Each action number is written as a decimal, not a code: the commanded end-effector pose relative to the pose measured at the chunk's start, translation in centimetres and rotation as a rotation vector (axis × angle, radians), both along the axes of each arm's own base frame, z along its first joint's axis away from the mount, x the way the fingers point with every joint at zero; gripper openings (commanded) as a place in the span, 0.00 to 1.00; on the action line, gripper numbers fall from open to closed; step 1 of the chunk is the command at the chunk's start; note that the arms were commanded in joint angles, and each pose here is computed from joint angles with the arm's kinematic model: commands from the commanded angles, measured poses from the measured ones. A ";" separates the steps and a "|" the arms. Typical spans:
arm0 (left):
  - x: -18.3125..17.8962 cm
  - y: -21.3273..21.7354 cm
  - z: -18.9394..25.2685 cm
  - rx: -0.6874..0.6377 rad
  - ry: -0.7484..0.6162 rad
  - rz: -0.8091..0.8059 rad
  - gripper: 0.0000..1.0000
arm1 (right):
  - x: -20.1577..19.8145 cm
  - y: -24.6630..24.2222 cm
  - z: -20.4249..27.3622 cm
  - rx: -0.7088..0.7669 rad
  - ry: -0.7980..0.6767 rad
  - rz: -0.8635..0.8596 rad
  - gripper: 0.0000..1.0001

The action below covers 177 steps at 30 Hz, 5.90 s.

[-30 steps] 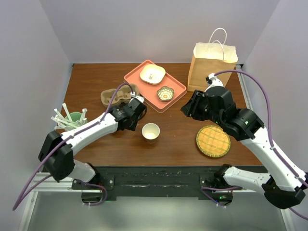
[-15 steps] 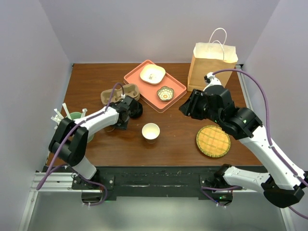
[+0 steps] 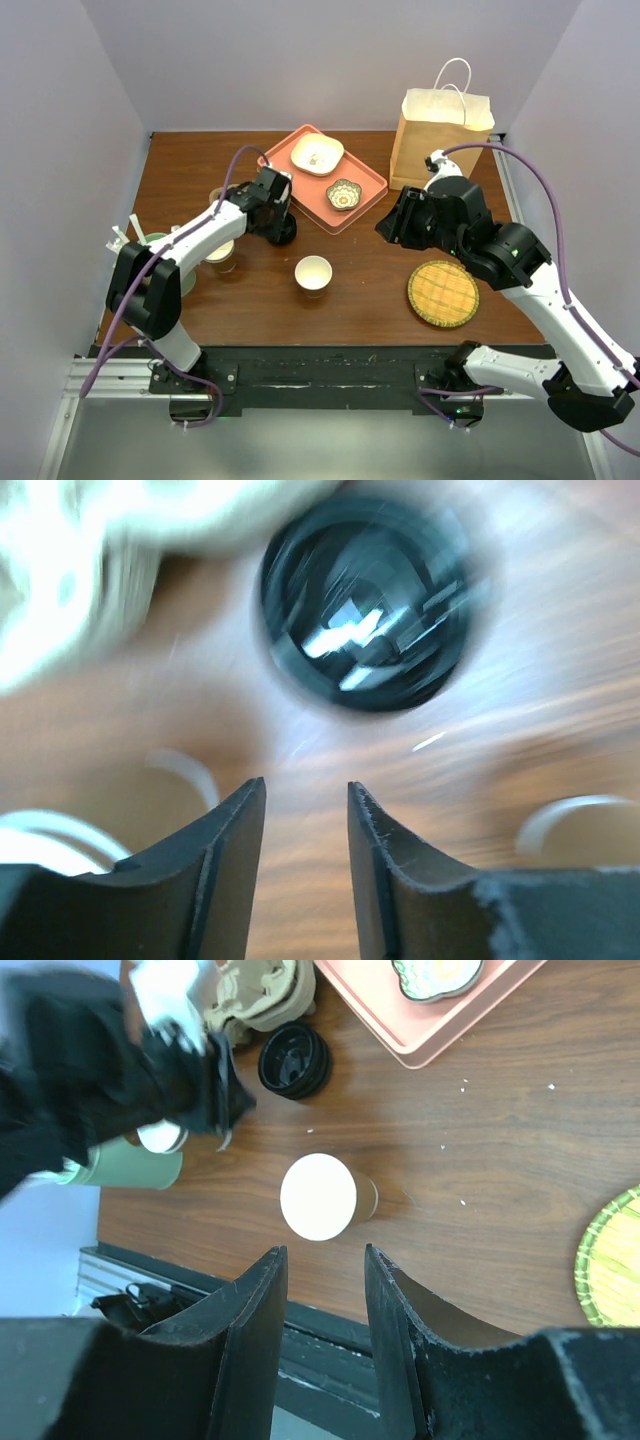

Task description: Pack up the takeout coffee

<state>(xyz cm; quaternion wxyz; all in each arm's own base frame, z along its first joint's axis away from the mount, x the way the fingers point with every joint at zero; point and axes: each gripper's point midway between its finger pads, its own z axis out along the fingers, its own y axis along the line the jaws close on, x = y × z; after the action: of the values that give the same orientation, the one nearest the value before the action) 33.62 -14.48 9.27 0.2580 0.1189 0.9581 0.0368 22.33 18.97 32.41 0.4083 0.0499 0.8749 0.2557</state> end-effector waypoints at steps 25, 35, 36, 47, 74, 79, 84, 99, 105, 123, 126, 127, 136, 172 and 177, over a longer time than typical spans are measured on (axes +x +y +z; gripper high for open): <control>5.0 -7.8 -1.5 -0.058 -0.015 -0.382 0.43 | -0.9 -1.3 0.9 -0.020 -0.038 0.005 0.42; 5.5 -7.5 -1.7 -0.009 -0.026 -0.376 0.24 | -0.7 -1.4 0.8 -0.029 -0.042 0.001 0.42; 5.4 -7.6 -1.7 -0.006 -0.024 -0.378 0.22 | -0.7 -1.3 0.8 -0.028 -0.041 0.005 0.42; 5.5 -8.0 0.7 -0.035 -0.051 -0.355 0.08 | -0.6 -1.0 0.8 -0.033 -0.047 0.020 0.42; -9.8 -17.8 23.8 -1.192 -0.051 -0.741 0.06 | -2.7 2.4 7.6 0.156 -0.523 0.352 0.47; -12.6 -16.6 28.3 -1.446 -0.046 -0.724 0.07 | -3.7 2.9 8.7 0.222 -0.623 0.405 0.45; -13.4 -15.9 31.6 -1.595 -0.107 -0.714 0.07 | -4.1 5.2 9.2 0.370 -0.605 0.464 0.43; -14.1 -15.1 32.9 -1.826 -0.044 -0.650 0.08 | 0.3 4.2 7.3 0.302 -0.465 0.227 0.40; -15.1 -14.5 33.0 -1.887 -0.001 -0.678 0.08 | -0.3 4.4 6.7 0.308 -0.481 0.261 0.55; -14.9 -14.8 32.8 -1.821 -0.021 -0.666 0.09 | -4.3 9.0 10.5 0.447 -0.582 0.633 0.47; -14.7 -14.8 32.6 -1.826 -0.026 -0.647 0.09 | -4.6 9.4 10.5 0.460 -0.560 0.654 0.44; -14.6 -14.8 32.4 -1.826 -0.025 -0.641 0.09 | -4.7 9.5 10.8 0.476 -0.574 0.662 0.44; -14.3 -14.9 32.7 -1.830 -0.043 -0.643 0.09 | -5.6 8.8 9.9 0.486 -0.573 0.664 0.45; -14.2 -14.7 32.6 -1.829 -0.069 -0.617 0.15 | -4.2 10.0 8.6 0.555 -0.533 0.595 0.00; -14.4 -14.6 32.5 -1.817 -0.077 -0.624 0.40 | -3.7 9.4 8.7 0.544 -0.538 0.543 0.00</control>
<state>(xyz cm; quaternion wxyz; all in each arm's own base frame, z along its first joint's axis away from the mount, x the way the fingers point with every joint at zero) 19.91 -29.59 40.57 0.2481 0.1015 0.5573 -0.7858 18.69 28.76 39.28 0.4888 -0.1603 0.6423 0.5682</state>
